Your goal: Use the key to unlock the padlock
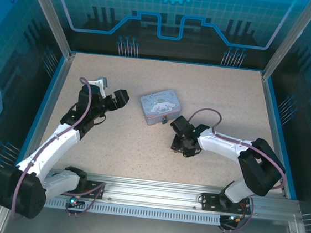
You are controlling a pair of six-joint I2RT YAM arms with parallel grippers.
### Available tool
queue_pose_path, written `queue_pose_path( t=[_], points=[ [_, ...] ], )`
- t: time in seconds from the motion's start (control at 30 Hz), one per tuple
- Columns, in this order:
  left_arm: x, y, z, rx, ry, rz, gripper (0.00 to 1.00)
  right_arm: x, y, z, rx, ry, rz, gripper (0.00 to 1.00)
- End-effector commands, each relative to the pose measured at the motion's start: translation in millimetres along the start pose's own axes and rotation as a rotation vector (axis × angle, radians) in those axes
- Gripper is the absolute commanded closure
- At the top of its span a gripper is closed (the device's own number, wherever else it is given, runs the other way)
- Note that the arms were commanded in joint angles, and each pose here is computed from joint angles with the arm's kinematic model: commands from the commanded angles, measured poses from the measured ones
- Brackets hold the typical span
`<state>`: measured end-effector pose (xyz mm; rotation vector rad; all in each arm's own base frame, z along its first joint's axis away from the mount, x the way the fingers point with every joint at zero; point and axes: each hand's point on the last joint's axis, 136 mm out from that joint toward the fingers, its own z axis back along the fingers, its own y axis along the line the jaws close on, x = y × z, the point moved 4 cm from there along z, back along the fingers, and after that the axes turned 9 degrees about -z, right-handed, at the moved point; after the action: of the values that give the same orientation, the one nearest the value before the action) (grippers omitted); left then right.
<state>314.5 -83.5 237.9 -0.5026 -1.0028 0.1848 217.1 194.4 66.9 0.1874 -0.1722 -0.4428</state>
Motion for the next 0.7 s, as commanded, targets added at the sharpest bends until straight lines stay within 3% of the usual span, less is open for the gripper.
queue_pose_path(
  t=[0.0, 0.67],
  points=[
    [3, -1, 6, -0.014, -0.009, -0.034, 0.1, -2, -4, -4, -0.057, 0.005, 0.0, 0.63],
    [5, -1, 10, -0.004, -0.006, -0.038, 0.09, -8, 4, -17, -0.067, 0.102, 0.058, 0.8]
  ],
)
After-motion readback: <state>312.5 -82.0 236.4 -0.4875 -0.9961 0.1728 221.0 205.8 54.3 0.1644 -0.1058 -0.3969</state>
